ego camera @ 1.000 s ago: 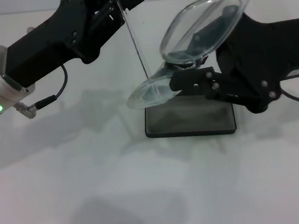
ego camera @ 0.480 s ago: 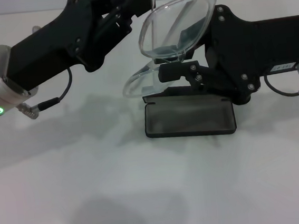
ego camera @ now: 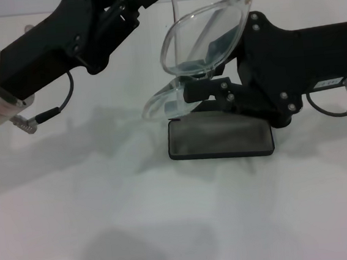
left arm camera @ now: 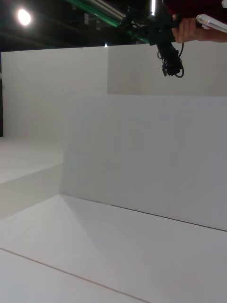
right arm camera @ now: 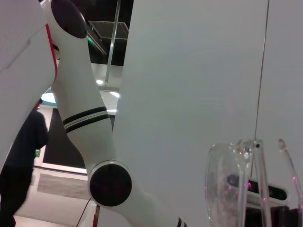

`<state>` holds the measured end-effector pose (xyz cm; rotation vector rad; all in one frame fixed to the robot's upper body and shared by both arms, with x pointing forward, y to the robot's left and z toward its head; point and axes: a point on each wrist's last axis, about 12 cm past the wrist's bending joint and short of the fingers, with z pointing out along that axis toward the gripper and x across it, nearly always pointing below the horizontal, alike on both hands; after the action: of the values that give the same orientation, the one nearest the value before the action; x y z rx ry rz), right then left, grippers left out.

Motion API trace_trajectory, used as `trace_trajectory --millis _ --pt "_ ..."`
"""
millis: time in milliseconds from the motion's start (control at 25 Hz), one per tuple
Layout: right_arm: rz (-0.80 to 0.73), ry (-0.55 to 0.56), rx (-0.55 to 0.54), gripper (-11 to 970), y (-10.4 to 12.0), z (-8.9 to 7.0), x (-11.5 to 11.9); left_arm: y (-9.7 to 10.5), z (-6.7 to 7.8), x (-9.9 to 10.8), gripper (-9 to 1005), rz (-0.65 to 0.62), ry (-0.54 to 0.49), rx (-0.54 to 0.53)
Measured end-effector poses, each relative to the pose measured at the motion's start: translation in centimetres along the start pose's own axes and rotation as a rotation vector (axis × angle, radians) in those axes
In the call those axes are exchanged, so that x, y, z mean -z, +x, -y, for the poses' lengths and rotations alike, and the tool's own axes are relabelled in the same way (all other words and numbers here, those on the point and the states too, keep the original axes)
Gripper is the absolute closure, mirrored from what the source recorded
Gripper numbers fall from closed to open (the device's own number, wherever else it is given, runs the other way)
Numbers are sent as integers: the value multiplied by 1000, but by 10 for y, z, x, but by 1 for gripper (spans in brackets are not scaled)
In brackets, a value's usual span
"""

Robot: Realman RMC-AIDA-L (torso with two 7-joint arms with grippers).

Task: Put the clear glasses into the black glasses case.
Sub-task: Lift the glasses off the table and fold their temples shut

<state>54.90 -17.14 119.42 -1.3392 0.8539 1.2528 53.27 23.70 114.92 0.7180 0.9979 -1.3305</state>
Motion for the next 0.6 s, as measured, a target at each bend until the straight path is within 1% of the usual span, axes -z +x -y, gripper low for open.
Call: trace_trajectory --millis 240,600 --pt "-8 6 -7 852 2 1 -2 0 -1 -6 822 1 23 2" --pt "-21 31 -12 852 5 4 -2 1 1 -19 822 -36 94 5"
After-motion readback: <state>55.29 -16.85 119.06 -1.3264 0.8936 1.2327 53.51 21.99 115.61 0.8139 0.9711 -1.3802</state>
